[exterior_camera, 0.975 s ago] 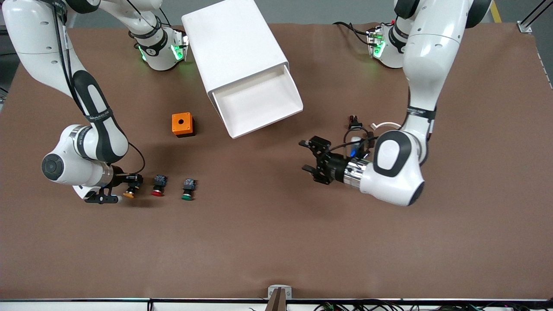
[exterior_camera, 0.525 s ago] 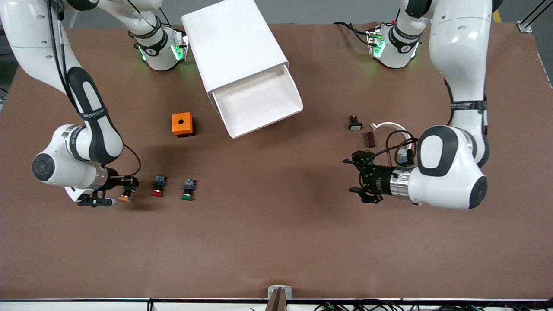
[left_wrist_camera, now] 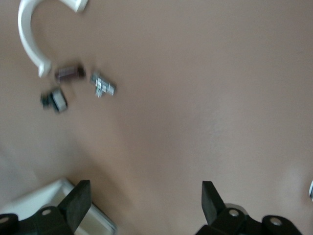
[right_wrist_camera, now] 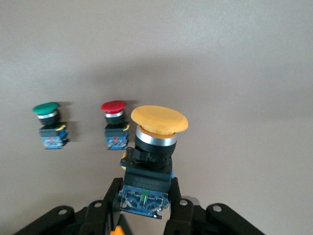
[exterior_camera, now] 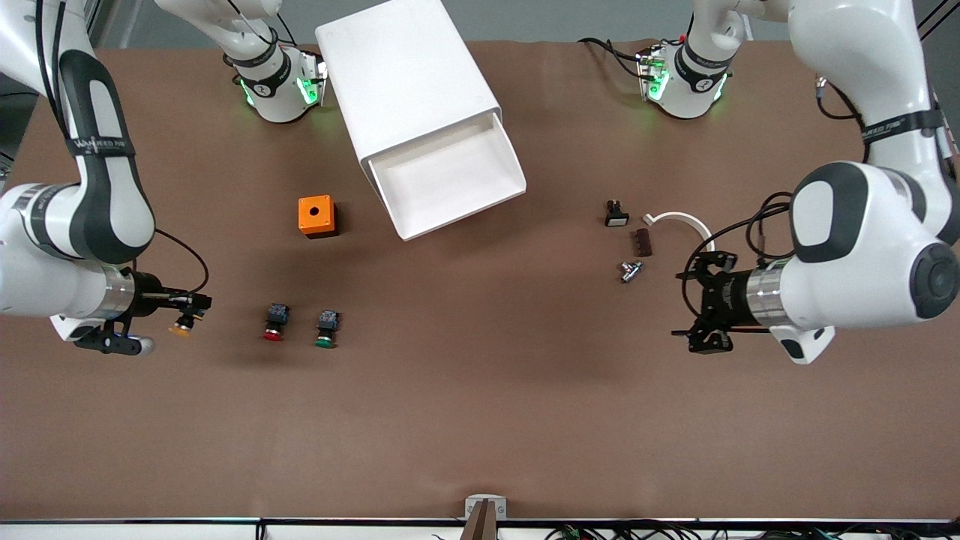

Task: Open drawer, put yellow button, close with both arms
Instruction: 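Carry the yellow button to the drawer while the left gripper withdraws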

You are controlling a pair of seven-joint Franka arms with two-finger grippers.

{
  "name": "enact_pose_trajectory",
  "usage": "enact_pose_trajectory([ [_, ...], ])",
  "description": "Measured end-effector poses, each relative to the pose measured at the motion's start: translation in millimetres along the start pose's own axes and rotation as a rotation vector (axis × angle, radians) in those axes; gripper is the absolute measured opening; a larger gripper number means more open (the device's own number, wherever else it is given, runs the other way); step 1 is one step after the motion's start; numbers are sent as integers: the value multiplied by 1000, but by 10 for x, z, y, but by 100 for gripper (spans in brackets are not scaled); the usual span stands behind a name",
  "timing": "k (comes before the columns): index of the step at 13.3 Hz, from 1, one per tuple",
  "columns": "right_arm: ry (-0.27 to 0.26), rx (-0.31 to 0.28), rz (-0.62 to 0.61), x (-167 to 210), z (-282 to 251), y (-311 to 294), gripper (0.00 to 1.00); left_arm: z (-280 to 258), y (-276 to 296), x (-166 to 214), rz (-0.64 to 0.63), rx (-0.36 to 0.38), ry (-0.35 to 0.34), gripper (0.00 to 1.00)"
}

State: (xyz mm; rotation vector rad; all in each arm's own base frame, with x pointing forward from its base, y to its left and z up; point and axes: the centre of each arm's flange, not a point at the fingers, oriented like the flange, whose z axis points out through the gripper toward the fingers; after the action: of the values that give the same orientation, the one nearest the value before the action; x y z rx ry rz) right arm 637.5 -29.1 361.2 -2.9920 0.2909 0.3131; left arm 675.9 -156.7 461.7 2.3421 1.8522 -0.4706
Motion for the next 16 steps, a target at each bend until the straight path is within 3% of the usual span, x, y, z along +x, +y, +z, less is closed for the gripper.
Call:
enact_pose_trajectory([
  [4, 10, -22, 129, -310, -377, -799, 42, -296, -155, -35, 173, 10, 148, 100],
  [7, 51, -124, 175, -667, -794, -1329, 42, -257, -224, -48, 413, 86, 162, 100],
  [9, 71, -142, 260, -952, -1070, -1701, 42, -215, -238, -60, 548, 115, 150, 100],
  [12, 85, -119, 430, -1321, -1180, -2218, 42, -139, -238, -230, 638, 131, 139, 100],
  [16, -7, 2, 676, -1622, -1150, -2702, 42, -57, -320, -524, 745, 168, 150, 100],
])
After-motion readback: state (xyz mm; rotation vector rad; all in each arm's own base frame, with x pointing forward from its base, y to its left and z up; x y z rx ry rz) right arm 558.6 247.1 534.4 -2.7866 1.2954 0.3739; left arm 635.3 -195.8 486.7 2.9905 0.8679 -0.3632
